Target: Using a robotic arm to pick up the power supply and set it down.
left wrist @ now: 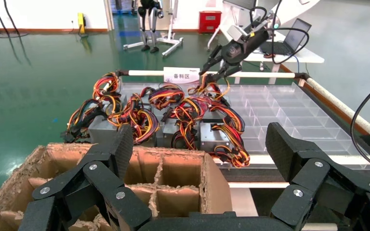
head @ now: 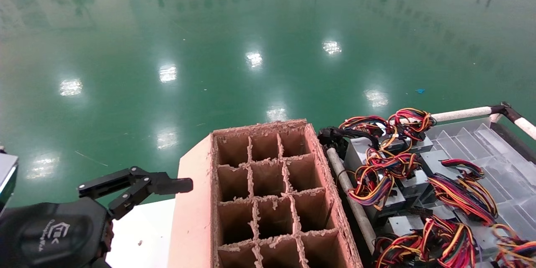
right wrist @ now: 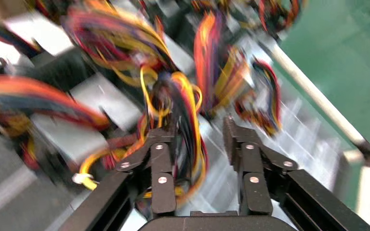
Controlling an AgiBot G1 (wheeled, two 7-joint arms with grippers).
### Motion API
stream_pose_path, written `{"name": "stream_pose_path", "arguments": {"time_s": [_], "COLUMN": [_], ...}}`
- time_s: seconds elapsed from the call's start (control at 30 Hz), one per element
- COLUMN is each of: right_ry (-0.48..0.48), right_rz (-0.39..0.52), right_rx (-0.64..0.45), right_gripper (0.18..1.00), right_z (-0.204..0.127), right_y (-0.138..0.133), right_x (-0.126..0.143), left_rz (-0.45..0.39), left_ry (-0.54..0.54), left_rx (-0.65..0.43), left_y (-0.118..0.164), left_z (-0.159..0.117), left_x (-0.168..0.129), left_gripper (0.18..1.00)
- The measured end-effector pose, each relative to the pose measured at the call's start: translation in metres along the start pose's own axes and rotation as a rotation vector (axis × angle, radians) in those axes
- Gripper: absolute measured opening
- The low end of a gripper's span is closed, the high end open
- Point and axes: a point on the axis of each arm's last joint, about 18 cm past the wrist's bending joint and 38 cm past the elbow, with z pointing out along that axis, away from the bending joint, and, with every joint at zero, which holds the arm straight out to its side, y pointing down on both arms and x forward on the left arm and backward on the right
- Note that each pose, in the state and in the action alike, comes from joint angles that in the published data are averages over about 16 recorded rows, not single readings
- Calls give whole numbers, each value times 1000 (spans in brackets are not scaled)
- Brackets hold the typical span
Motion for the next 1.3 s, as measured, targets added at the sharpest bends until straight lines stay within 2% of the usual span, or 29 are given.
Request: {"name": "stream_pose_path", "arguments": {"time_s": [0.17,0.4,0.7,0.9,1.3], "right_ry": [-24,-54,-66,-69,-57], "right_rz": [17,29,62,103,168], "right_rx": [39,68,66,43,49], "right_gripper": [422,589,799,895,991], "right_z": [14,29,20,2,-24], "right_y": [-8,-15,-14,-8,-10], "right_x": [0,1,4,5,11], "left_rz": [0,0,0,0,0], "left_ry": [0,0,0,0,0], "left_rx": [0,0,0,0,0], "left_y": [0,0,0,0,0], "left_z": [0,0,0,0,0], "left_x": [0,0,0,0,0], "left_gripper": [1001,1001,1001,1001,1001]}}
